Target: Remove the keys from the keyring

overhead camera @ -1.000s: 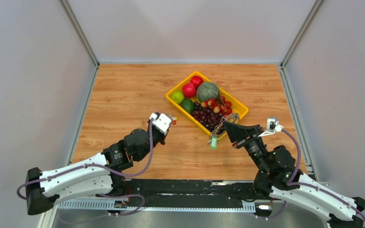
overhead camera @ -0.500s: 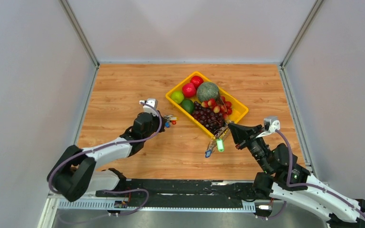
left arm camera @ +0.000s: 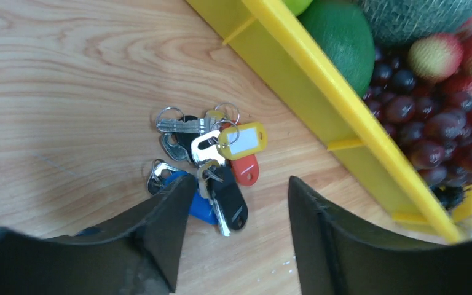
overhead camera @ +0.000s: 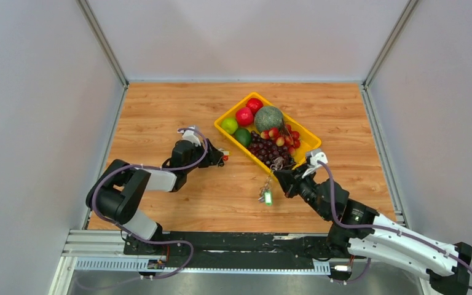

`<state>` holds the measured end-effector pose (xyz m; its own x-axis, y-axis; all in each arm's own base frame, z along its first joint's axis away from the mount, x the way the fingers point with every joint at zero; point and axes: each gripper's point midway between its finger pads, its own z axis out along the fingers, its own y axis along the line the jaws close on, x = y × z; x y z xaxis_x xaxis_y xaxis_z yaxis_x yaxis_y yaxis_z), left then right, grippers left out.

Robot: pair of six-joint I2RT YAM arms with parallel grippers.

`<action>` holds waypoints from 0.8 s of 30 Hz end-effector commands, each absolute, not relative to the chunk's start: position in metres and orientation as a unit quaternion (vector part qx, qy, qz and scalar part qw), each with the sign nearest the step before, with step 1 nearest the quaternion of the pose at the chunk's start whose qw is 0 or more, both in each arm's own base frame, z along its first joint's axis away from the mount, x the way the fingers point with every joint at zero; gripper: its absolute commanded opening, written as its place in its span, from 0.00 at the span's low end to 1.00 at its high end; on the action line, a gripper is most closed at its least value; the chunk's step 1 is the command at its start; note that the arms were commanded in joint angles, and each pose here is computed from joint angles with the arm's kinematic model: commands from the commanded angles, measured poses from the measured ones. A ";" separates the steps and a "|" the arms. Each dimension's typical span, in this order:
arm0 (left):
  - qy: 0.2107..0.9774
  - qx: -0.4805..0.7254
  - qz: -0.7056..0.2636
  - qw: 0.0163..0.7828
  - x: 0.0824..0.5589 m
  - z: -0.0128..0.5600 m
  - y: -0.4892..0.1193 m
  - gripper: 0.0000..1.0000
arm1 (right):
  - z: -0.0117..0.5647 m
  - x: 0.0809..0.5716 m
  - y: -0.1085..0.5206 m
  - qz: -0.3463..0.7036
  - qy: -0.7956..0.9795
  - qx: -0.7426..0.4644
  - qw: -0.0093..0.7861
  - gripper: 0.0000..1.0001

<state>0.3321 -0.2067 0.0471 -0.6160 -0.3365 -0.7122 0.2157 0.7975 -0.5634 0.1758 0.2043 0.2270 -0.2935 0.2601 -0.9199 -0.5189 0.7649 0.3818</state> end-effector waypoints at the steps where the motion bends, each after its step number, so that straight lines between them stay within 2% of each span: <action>1: 0.816 -0.037 -0.311 0.486 0.344 0.091 -0.198 0.85 | 0.232 0.173 0.233 0.389 0.728 -0.075 0.560 0.02; 2: 0.808 -0.038 -0.291 0.510 0.347 0.105 -0.189 0.92 | 0.227 0.175 0.237 0.386 0.734 -0.075 0.553 0.04; 3: 0.824 -0.041 -0.270 0.497 0.341 0.098 -0.181 0.98 | 0.224 0.176 0.242 0.384 0.739 -0.077 0.549 0.06; 4: 0.814 -0.047 -0.250 0.521 0.345 0.117 -0.172 0.99 | 0.222 0.178 0.247 0.383 0.741 -0.078 0.546 0.07; 7: 0.841 -0.077 -0.186 0.503 0.335 0.120 -0.145 1.00 | 0.211 0.184 0.263 0.377 0.749 -0.086 0.538 0.07; 12: 0.835 -0.155 -0.124 0.513 0.320 0.150 -0.105 1.00 | 0.200 0.193 0.286 0.374 0.755 -0.099 0.530 0.04; 13: 0.833 -0.159 -0.123 0.515 0.313 0.154 -0.101 1.00 | 0.195 0.197 0.288 0.367 0.759 -0.098 0.530 0.08; 14: 0.832 -0.172 -0.122 0.514 0.310 0.153 -0.098 1.00 | 0.188 0.202 0.289 0.354 0.765 -0.094 0.529 0.18; 16: 0.824 -0.188 -0.135 0.518 0.302 0.156 -0.095 1.00 | 0.176 0.211 0.290 0.331 0.773 -0.091 0.533 0.46; 17: 0.819 -0.194 -0.143 0.521 0.297 0.158 -0.094 1.00 | 0.173 0.214 0.292 0.324 0.774 -0.094 0.536 0.55; 24: 0.813 -0.190 -0.166 0.524 0.280 0.164 -0.093 1.00 | 0.184 0.223 0.276 0.298 0.769 -0.080 0.560 0.71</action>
